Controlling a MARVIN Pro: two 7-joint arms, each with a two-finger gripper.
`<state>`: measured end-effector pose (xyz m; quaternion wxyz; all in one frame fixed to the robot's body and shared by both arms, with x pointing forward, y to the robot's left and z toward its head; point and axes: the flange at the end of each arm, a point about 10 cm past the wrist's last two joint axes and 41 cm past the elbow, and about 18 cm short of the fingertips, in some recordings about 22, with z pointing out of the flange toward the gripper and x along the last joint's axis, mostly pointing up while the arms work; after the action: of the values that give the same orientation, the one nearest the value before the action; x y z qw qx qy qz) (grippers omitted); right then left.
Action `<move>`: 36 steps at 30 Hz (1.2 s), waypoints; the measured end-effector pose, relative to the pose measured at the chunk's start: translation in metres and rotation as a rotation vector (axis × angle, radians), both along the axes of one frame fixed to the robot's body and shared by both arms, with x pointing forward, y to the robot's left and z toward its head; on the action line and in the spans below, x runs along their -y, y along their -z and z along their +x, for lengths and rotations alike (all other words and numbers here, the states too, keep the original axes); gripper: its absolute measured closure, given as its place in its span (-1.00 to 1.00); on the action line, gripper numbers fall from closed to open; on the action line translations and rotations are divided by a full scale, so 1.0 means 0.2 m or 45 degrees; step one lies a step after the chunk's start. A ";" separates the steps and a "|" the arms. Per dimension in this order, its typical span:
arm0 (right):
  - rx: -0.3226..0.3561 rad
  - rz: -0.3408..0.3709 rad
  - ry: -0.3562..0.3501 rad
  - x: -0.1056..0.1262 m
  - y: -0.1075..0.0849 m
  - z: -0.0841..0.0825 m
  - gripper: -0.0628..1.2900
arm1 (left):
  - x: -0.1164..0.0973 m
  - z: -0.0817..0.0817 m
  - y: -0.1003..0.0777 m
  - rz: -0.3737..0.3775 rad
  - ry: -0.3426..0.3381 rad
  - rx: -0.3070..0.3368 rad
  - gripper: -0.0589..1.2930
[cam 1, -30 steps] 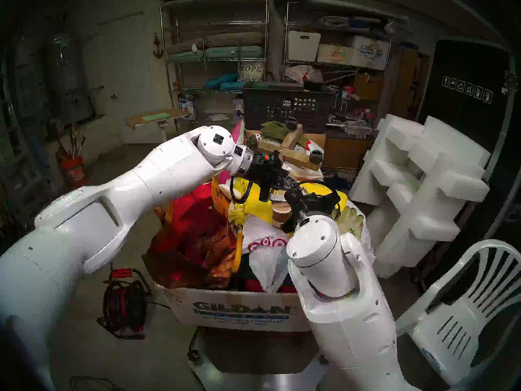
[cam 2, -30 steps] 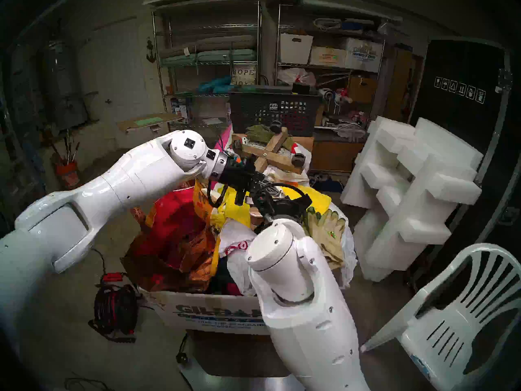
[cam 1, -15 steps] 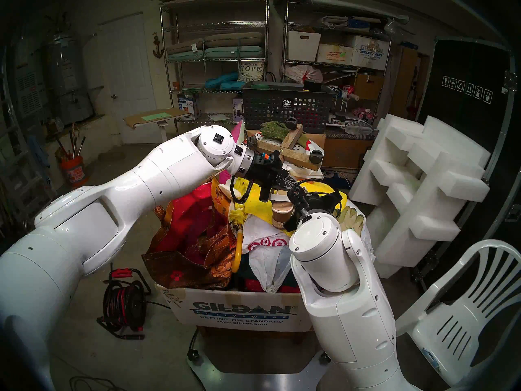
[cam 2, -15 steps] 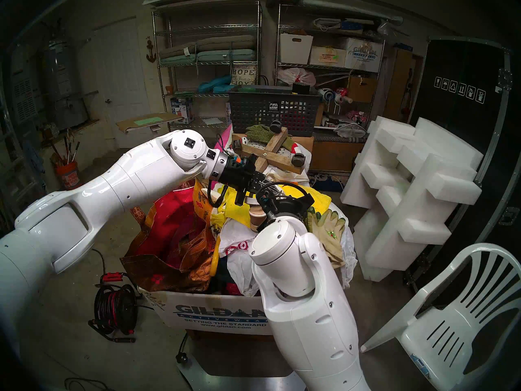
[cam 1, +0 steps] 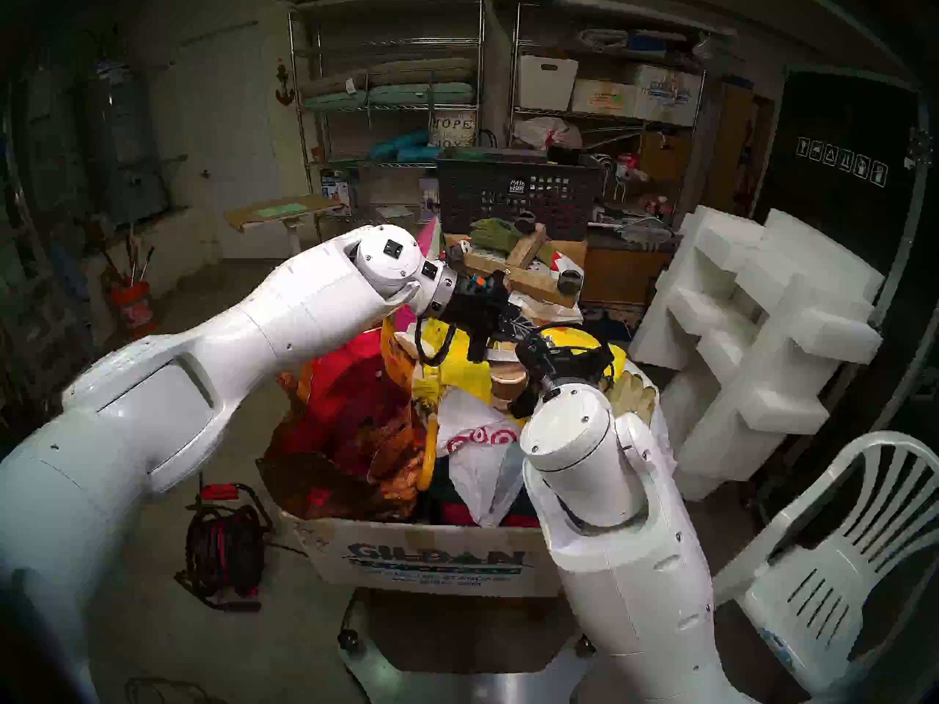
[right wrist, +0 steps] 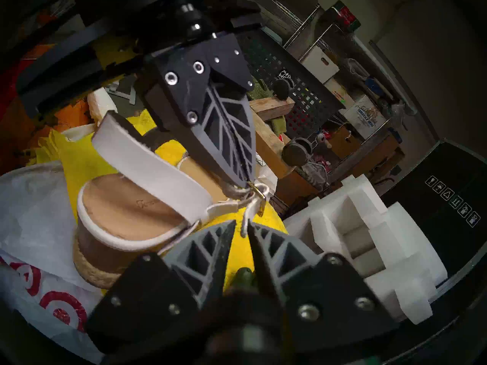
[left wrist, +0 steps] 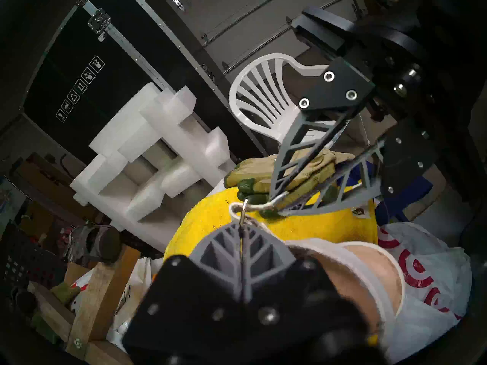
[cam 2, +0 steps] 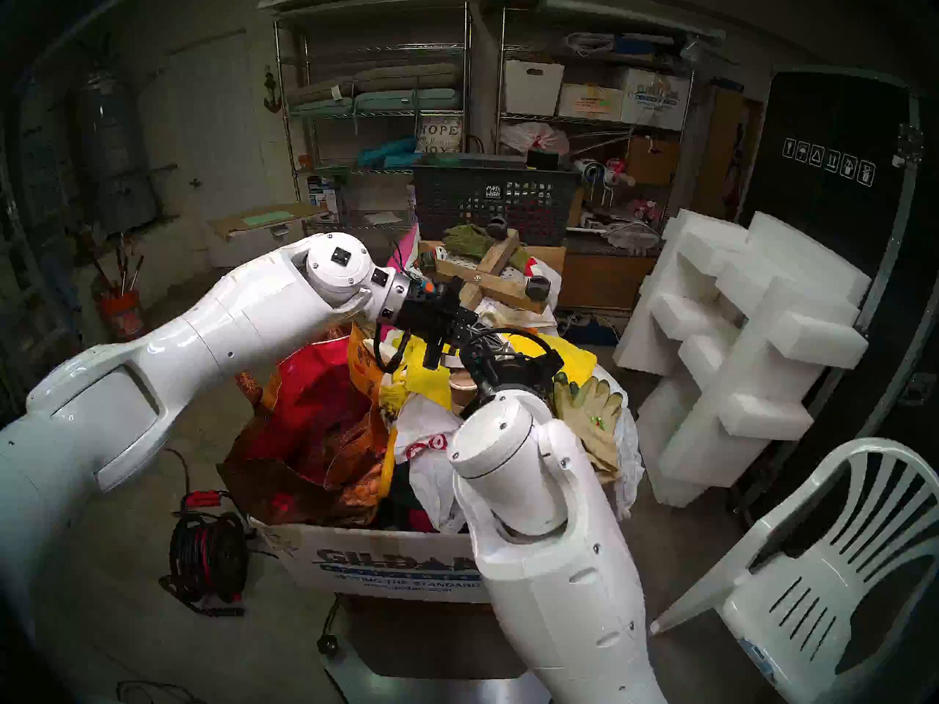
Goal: Unbuckle a shoe
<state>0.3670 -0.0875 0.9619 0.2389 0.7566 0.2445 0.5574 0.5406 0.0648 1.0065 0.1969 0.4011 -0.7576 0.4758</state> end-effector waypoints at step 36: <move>0.040 -0.020 0.029 -0.01 -0.01 -0.01 0.95 | -0.04 -0.01 -0.02 -0.002 -0.012 -0.001 0.94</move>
<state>0.3653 -0.0847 0.9633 0.2549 0.7487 0.2363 0.5645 0.5378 0.0728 1.0111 0.1954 0.4046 -0.7553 0.4771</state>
